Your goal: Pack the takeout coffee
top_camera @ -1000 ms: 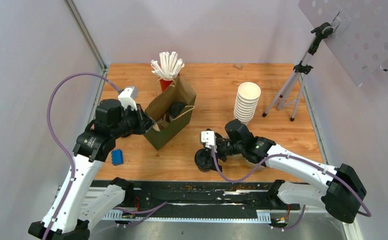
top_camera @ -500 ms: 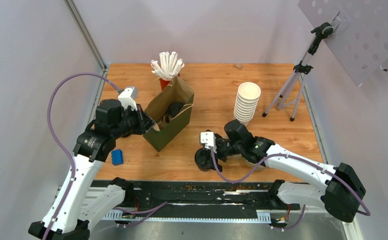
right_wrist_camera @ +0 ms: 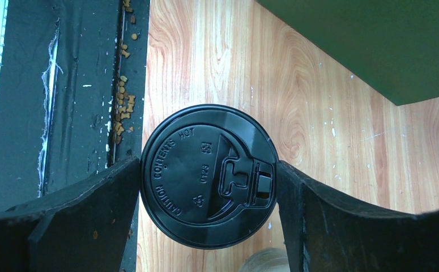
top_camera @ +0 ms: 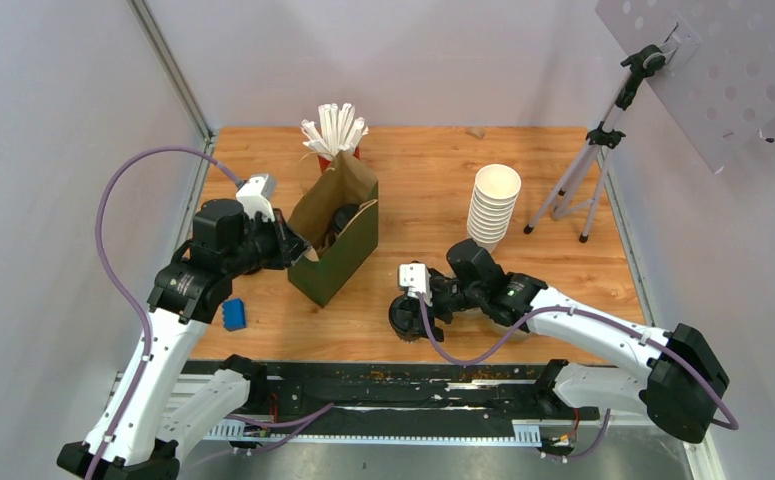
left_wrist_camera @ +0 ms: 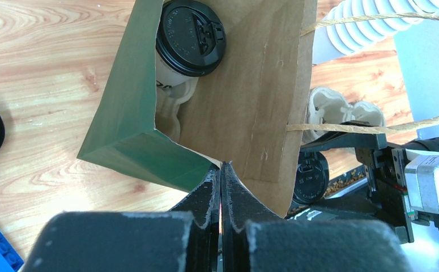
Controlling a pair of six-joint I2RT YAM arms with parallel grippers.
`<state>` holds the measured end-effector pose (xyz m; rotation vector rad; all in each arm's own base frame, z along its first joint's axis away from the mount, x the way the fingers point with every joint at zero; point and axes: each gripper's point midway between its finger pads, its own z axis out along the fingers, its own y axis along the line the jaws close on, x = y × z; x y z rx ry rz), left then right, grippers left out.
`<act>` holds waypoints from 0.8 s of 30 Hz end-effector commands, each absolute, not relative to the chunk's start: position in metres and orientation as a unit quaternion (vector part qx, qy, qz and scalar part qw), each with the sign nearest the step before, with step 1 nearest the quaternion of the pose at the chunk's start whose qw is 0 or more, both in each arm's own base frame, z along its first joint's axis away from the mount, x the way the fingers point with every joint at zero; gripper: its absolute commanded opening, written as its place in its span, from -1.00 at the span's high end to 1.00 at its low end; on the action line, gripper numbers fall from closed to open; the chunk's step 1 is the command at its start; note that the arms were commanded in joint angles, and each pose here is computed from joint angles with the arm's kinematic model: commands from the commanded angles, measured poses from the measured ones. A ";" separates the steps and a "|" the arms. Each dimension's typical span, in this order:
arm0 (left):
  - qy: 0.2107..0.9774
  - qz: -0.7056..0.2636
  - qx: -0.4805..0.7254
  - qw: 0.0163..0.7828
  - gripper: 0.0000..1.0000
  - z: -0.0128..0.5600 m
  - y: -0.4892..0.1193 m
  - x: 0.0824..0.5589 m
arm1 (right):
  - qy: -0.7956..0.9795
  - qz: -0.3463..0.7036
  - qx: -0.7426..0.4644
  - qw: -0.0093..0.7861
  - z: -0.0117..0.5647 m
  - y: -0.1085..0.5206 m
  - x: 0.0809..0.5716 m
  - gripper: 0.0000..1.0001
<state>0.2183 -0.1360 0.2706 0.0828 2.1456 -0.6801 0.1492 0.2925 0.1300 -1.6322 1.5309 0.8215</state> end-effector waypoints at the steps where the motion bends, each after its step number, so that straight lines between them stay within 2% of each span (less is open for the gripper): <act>1: 0.850 -0.274 0.029 0.448 0.93 0.279 -0.136 0.223 | 0.593 0.312 -0.634 0.386 0.142 0.295 0.156 -0.56; 7: 0.854 -0.264 0.002 0.449 0.63 0.281 -0.130 0.224 | 0.597 0.308 -0.618 0.408 0.158 0.296 0.162 -0.47; 9: 0.858 -0.254 -0.034 0.446 0.53 0.282 -0.123 0.225 | 0.597 0.307 -0.614 0.415 0.163 0.296 0.163 -0.46; 12: 0.866 -0.244 -0.102 0.424 0.21 0.278 -0.114 0.224 | 0.595 0.305 -0.614 0.419 0.166 0.297 0.165 -0.46; 16: 0.871 -0.257 -0.185 0.377 -0.01 0.270 -0.115 0.217 | 0.591 0.304 -0.614 0.425 0.172 0.298 0.166 -0.46; 24: 0.869 -0.243 -0.275 0.333 -0.23 0.280 -0.107 0.207 | 0.577 0.295 -0.619 0.442 0.186 0.297 0.168 -0.46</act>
